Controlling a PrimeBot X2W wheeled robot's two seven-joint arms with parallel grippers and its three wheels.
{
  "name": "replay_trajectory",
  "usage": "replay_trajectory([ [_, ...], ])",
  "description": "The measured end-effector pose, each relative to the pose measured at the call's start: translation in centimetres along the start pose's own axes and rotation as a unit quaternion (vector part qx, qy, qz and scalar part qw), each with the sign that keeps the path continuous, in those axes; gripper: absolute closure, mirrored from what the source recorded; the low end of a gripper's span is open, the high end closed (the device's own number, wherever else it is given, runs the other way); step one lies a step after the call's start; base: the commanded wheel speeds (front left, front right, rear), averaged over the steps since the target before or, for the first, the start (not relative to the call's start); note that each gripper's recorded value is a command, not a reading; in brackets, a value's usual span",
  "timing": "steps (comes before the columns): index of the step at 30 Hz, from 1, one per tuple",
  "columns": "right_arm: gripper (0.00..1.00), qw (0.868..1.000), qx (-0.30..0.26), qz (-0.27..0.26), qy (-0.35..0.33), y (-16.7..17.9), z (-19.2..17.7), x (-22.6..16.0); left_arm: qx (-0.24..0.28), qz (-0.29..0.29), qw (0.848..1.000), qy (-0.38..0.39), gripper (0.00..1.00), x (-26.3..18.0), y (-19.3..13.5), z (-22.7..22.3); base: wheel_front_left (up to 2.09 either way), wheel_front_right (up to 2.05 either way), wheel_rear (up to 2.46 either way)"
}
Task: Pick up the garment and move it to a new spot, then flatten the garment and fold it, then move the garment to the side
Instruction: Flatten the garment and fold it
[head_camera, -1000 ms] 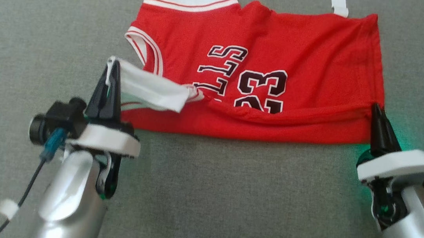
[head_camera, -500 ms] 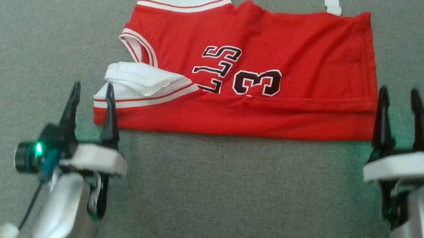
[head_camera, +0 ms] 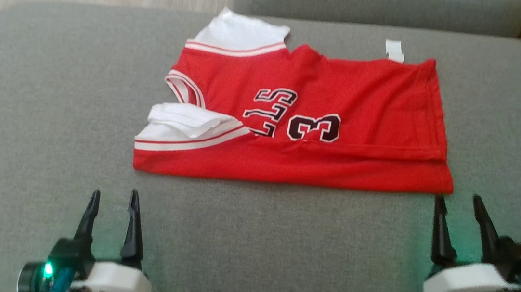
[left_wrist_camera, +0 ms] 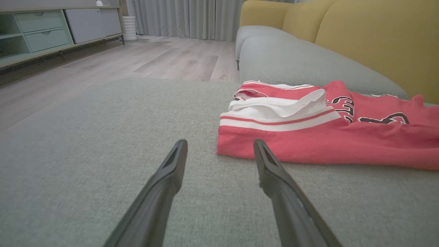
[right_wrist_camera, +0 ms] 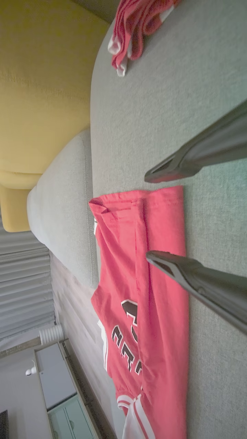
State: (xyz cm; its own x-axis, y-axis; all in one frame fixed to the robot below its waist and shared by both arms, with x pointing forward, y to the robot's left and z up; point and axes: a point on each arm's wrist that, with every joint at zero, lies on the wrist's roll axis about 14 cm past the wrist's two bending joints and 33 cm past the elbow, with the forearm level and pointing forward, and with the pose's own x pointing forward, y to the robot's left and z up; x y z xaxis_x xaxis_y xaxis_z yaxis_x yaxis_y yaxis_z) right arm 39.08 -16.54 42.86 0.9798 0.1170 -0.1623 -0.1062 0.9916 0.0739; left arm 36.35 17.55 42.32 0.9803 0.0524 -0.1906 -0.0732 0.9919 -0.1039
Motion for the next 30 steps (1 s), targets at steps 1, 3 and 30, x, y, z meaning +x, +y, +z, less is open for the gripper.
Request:
replay_trajectory([
  [1, 0.00, 1.000, 0.002, -0.004, -0.001, -0.2, 0.0, -0.4, 0.000, 0.001, 1.000, 0.002, 0.00, -0.5, 0.1, -0.2, 0.00, 0.00, 0.00],
  [3, 0.00, 1.000, 0.004, -0.016, -0.002, -0.8, 0.0, -1.5, -0.001, 0.004, 1.000, -0.004, 0.00, -1.6, 0.3, 0.0, 0.00, 0.00, 0.00],
  [30, 0.00, 0.999, 0.023, -0.030, 0.031, -1.6, -2.1, 3.0, -0.043, -0.031, 0.997, 0.047, 0.00, 4.6, -1.9, -2.3, 0.00, 0.00, 0.00],
])
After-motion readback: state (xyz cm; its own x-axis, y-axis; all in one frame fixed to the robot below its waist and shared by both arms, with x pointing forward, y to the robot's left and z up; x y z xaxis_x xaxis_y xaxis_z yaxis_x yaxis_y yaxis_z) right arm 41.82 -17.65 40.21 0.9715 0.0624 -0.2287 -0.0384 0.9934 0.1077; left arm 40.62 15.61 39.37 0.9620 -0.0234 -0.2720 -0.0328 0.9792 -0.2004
